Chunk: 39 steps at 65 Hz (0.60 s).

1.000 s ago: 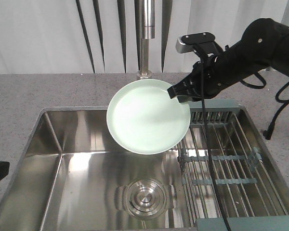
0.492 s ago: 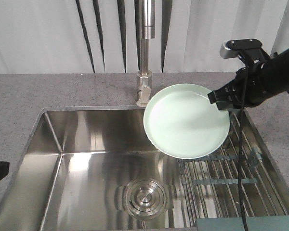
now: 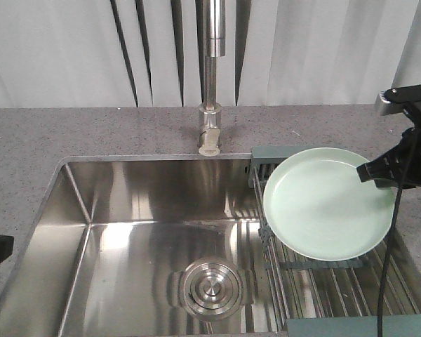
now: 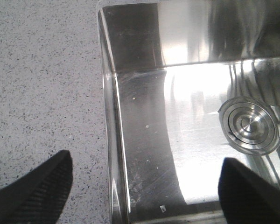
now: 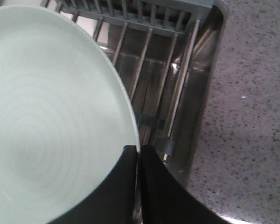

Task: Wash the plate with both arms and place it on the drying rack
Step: 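Move the plate with the right gripper onto the wire drying rack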

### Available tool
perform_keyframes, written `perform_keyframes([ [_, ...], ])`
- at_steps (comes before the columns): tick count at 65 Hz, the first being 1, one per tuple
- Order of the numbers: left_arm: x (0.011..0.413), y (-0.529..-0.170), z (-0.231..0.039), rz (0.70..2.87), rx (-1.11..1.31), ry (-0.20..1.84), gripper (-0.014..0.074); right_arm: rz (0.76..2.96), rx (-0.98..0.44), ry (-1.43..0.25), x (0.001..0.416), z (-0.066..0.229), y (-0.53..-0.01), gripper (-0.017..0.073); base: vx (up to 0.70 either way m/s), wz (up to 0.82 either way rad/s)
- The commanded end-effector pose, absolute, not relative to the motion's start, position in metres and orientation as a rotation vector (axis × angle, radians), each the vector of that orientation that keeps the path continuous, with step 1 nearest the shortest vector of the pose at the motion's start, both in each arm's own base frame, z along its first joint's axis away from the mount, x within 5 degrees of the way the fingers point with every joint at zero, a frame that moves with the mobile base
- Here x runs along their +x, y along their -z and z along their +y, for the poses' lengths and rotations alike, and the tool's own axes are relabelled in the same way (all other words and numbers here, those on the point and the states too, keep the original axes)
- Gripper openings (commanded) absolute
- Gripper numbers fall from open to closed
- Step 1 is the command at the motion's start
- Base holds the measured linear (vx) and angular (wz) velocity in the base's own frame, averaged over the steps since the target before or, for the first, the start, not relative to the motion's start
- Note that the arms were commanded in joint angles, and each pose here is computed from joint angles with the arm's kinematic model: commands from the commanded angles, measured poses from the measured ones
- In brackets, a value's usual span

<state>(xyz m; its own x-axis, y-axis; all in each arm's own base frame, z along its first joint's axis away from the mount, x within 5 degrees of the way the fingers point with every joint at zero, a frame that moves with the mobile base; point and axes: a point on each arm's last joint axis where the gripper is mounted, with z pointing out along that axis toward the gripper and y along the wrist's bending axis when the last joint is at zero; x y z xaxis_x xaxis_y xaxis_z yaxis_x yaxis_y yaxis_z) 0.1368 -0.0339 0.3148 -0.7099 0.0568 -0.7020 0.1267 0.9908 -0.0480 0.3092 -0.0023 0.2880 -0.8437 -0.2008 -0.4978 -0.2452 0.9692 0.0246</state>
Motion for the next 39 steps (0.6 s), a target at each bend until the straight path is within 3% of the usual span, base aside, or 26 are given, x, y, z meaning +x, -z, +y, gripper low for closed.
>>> perform_keyframes([
  [1,0.139,-0.327,-0.036,2.279,0.123,0.145,0.0585,2.499,-0.313,-0.011,0.309,-0.012,-0.303,-0.0001,0.0,0.0],
  [12,0.139,-0.327,-0.036,2.279,0.123,0.145,0.0585,2.506,-0.355,0.072,0.31,-0.017,-0.292,-0.0001,0.0,0.0],
  [39,0.139,-0.327,-0.036,2.279,0.123,0.145,0.0585,2.568,-0.352,0.062,0.335,-0.019,-0.252,-0.0001,0.0,0.0],
])
